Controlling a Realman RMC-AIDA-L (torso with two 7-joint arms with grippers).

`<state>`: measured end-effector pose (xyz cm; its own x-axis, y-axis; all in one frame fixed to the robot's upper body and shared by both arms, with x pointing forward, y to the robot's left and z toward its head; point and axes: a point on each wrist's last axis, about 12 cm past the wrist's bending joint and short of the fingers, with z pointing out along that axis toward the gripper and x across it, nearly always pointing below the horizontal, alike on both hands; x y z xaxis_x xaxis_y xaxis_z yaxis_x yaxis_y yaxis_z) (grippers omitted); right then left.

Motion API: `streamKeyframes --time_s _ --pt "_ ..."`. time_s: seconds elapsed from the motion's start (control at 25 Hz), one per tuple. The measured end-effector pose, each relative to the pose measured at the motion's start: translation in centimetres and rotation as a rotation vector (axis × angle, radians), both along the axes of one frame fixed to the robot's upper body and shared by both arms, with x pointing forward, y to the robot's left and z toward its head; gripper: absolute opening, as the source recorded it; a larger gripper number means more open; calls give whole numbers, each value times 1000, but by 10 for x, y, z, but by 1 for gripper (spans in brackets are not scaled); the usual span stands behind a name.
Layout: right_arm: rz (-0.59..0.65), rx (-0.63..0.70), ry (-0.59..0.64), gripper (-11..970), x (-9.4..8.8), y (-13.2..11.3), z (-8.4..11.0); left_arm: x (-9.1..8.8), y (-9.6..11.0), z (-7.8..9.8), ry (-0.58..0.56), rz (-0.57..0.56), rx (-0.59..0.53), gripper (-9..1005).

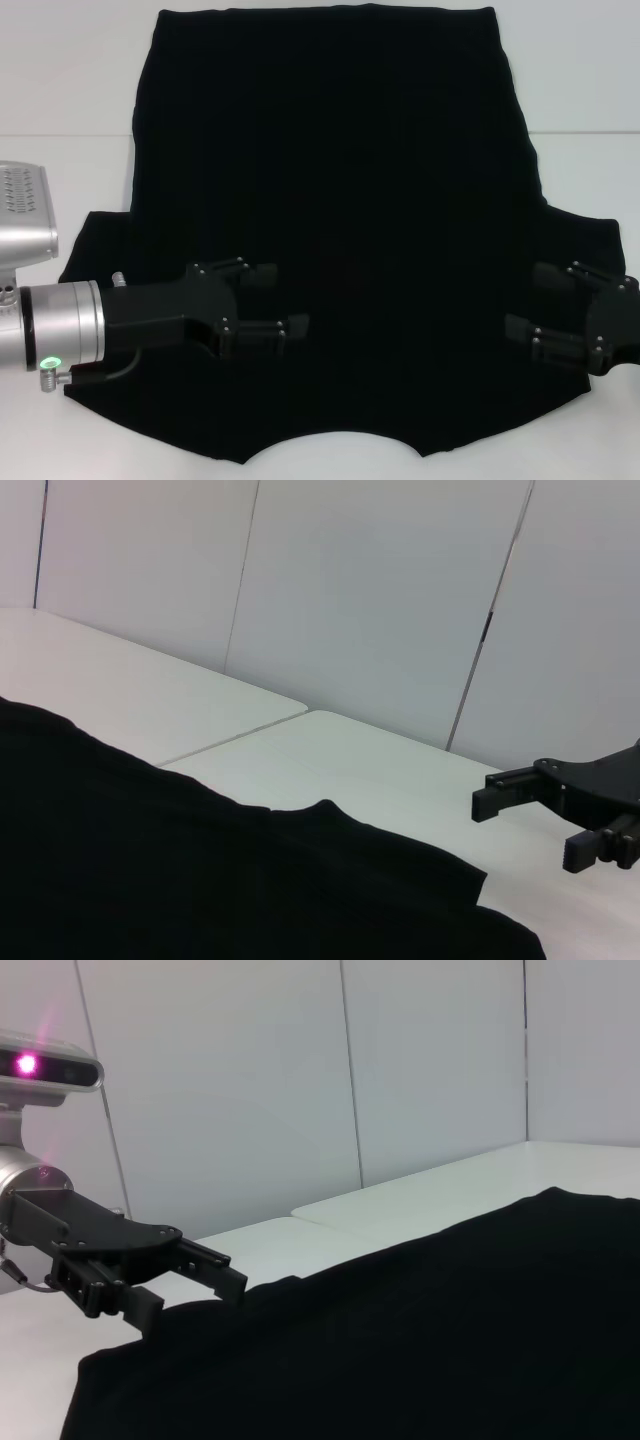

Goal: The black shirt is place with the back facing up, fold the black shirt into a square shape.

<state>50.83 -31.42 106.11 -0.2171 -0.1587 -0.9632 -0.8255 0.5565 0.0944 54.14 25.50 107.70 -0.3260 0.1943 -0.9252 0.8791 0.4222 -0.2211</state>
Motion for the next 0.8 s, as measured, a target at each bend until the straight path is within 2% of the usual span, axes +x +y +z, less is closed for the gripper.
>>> streamKeyframes --time_s 0.4,0.56,0.64,0.72,0.8 --pt "-4 -3 1 884 0 -1 0 -3 -2 0 6 -34 -3 873" --pt "-24 18 2 884 2 -2 2 -1 2 1 13 5 -7 872" --pt "-107 84 32 883 9 -8 7 5 11 2 47 95 -32 872" --pt "-230 184 106 882 20 -18 14 14 27 4 146 248 -83 872" --pt "-366 303 235 881 33 -32 22 20 42 7 269 359 -131 872"
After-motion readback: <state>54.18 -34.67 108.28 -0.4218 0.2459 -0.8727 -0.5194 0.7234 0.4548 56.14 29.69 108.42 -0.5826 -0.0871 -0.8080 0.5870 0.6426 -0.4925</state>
